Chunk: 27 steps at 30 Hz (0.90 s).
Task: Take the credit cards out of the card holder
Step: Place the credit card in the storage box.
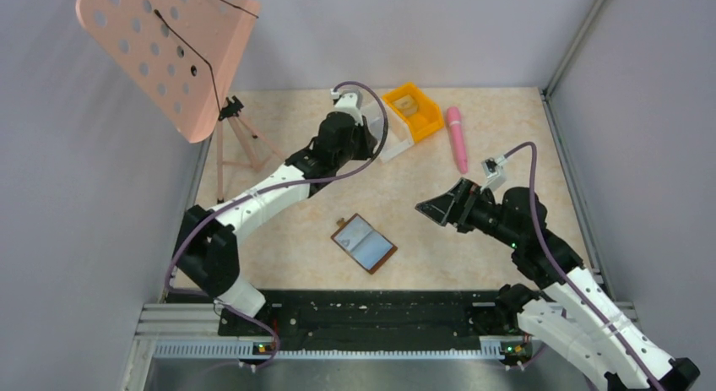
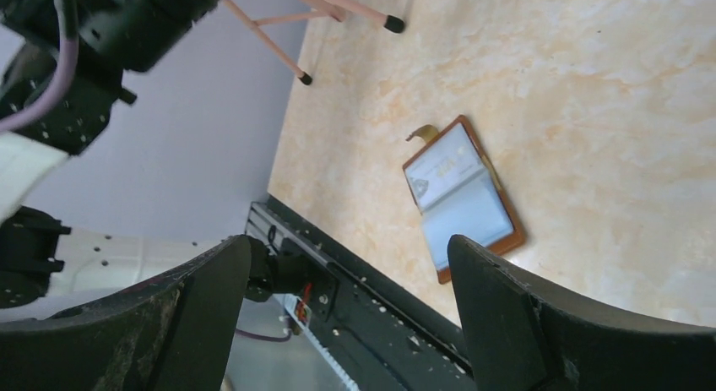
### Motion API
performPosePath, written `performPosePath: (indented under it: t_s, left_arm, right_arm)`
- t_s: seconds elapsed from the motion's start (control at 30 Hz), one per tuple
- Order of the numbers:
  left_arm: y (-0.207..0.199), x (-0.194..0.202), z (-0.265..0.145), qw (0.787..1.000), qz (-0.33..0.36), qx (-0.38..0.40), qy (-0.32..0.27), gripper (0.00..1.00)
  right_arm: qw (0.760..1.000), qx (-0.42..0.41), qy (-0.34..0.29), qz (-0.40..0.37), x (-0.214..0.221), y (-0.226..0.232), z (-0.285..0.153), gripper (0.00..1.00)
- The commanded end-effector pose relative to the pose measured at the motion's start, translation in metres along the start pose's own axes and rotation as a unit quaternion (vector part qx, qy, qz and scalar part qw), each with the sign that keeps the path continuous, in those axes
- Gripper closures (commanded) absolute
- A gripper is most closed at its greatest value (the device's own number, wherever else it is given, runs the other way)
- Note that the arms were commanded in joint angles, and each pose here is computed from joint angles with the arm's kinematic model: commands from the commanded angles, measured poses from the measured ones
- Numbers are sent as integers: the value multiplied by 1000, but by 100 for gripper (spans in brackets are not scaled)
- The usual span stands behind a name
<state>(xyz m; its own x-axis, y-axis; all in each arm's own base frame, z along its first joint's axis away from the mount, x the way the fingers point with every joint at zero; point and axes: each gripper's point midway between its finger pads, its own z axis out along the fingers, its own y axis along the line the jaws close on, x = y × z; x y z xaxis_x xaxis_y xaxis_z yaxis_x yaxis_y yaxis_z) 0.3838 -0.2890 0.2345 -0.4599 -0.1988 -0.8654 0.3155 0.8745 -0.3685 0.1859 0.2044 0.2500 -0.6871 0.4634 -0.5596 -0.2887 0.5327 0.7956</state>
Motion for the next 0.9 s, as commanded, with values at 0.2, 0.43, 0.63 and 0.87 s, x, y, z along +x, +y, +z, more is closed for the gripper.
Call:
performPosePath:
  t_s: [0.2,0.43,0.63,0.87]
  left_arm:
    - [17,-28,59,993,-109,41,11,100]
    - [57,-39,95,974,-221,48,-1,100]
    - [79,-33,119,964,-265,17,-1,100]
    - [84,-26,139,952,-304,22,-5,100]
  right_arm:
    - [996,24,-24,-80,-22,6,-15,13]
    - [993,36,-27,-105,-23,0,-17,13]
    - [992,34,0,-118,-21,4,-11,13]
    - [992,38,2,-122,-22,3,-9,13]
